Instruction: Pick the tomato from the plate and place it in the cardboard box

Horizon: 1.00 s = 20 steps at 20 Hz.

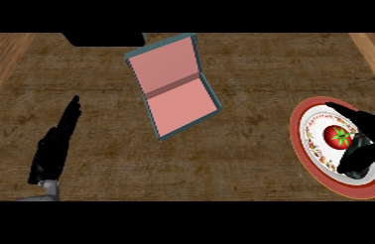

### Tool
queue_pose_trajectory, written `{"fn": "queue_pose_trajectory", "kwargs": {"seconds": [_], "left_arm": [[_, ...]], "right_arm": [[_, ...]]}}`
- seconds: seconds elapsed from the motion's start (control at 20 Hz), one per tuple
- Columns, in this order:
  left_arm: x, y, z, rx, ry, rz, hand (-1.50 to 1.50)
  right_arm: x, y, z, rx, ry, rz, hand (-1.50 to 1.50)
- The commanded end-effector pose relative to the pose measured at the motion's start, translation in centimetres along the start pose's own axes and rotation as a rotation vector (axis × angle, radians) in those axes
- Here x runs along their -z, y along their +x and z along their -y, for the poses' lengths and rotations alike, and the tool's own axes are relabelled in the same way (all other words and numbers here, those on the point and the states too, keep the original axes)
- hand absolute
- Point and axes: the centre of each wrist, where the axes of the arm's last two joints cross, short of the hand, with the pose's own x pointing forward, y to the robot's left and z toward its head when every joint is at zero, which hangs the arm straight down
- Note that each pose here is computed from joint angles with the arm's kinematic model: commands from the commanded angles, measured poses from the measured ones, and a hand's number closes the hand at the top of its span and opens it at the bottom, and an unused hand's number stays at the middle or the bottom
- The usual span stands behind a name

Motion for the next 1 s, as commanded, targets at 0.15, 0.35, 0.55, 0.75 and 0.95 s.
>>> {"fn": "queue_pose_trajectory", "kwargs": {"seconds": [0.15,0.35,0.55,0.75,0.95], "left_arm": [[0.7,0.8,-0.4,0.011,-0.002,-0.013,0.00],[0.0,0.3,0.7,-0.018,-0.006,0.007,0.00],[-0.3,0.0,-0.5,0.002,-0.006,-0.006,0.00],[0.3,0.9,0.8,0.008,-0.018,0.017,0.00],[1.2,2.6,2.5,0.004,-0.126,0.114,0.00]], "right_arm": [[0.9,0.7,-1.0,-0.034,0.044,-0.013,-1.50],[1.3,-1.7,-2.3,0.013,0.029,0.034,1.50],[0.5,0.1,-1.1,-0.094,-0.162,0.022,1.50],[3.5,4.8,0.9,-0.211,-0.195,0.183,1.50],[3.9,12.6,4.8,-0.440,-0.165,0.571,1.50]]}}
